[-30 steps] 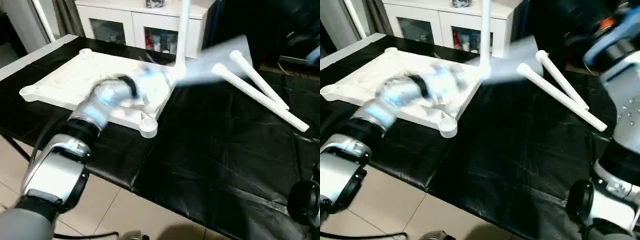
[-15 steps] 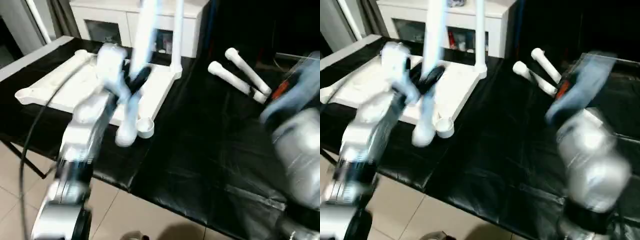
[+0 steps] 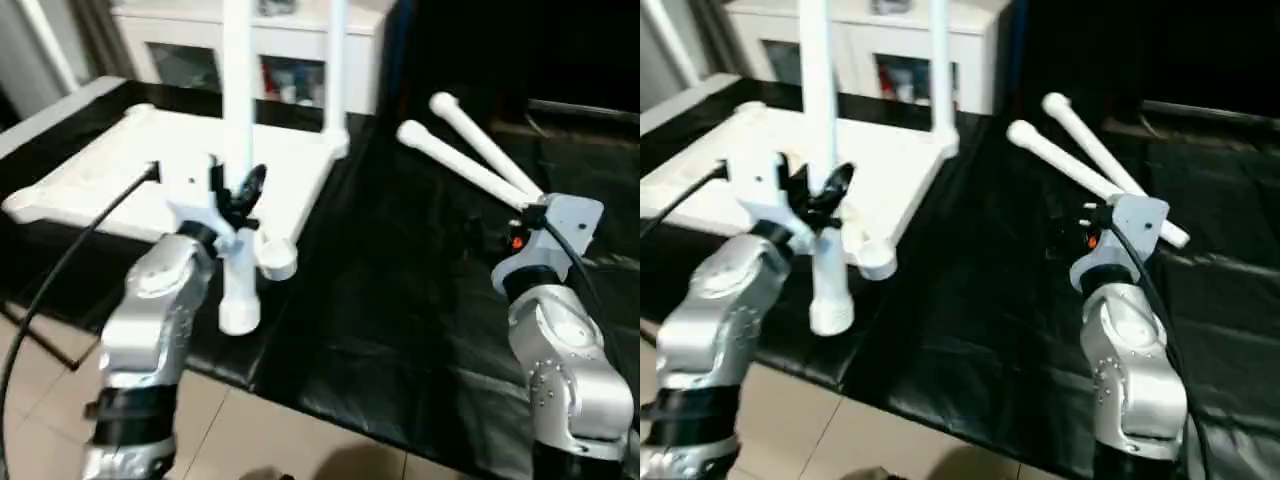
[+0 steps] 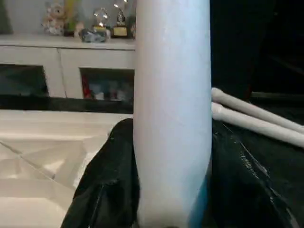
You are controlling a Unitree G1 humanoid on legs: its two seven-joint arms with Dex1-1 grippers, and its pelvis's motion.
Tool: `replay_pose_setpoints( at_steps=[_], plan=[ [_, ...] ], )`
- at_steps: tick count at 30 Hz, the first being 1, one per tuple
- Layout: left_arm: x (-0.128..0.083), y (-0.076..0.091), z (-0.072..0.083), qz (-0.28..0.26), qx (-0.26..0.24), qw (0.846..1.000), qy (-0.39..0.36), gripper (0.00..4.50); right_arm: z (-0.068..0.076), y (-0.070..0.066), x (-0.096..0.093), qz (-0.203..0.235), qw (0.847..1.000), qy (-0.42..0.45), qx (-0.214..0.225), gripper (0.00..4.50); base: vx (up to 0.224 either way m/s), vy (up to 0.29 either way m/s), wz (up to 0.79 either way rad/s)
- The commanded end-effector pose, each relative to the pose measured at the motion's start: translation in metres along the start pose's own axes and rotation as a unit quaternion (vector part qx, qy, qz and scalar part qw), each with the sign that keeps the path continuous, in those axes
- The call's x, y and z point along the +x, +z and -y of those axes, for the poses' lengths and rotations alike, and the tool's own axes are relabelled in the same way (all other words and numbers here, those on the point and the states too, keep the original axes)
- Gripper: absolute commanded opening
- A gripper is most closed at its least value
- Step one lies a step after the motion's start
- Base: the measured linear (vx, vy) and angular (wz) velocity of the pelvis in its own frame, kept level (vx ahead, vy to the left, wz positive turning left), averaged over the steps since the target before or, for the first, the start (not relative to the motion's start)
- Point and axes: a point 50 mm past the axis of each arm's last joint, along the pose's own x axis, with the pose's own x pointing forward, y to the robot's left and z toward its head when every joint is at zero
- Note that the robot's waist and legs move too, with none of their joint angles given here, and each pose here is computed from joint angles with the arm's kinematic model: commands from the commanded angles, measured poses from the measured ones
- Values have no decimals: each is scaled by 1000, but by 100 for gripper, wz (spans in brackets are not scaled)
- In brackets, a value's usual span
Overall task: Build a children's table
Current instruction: Move to table
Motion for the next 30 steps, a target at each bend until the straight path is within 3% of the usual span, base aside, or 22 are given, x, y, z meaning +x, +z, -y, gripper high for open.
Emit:
replay_pose_setpoints(
  at_steps=[1, 8, 13, 18, 30],
  plan=[
    [4, 24, 1, 43, 1, 999, -25, 175, -8, 7, 0, 17, 999, 23, 19, 450, -22, 40, -40],
    [11, 49, 0, 74, 16, 997, -26, 175, -16, 14, 4, 36, 998, 47, 28, 450, 15, 34, -23],
    [8, 44, -5, 64, 20, 998, -17, 175, -26, 21, 4, 56, 995, 80, 20, 450, 0, 0, 0],
    [7, 39, -8, 52, 23, 998, -12, 175, -22, 10, 4, 28, 998, 55, 25, 450, -22, 81, 3],
    [9, 32, -8, 35, 30, 999, -12, 175, -19, 9, 4, 25, 998, 46, 25, 450, -41, 176, -38]
  ],
)
